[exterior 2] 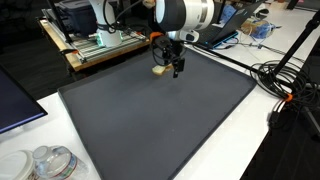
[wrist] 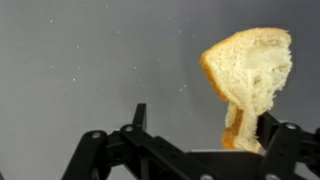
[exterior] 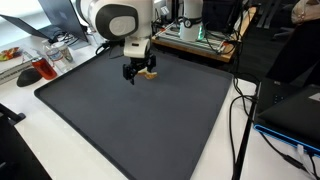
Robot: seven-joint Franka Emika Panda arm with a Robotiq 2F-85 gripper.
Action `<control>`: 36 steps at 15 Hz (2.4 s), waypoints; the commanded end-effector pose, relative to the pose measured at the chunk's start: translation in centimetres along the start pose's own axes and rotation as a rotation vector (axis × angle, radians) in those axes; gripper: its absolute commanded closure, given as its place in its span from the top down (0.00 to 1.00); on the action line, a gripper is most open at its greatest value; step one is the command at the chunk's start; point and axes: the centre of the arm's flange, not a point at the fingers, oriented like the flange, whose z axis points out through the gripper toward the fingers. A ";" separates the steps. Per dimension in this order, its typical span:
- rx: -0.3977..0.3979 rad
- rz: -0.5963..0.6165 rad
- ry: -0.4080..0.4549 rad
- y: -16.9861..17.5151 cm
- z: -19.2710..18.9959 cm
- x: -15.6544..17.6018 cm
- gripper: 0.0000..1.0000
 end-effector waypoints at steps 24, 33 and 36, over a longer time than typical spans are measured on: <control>0.059 -0.624 -0.006 -6.9 -5.0 6.3 1.00; 0.032 -0.354 -0.044 -9.8 -5.1 13.2 1.00; 0.029 -0.361 -0.023 -10.1 -4.7 12.9 1.00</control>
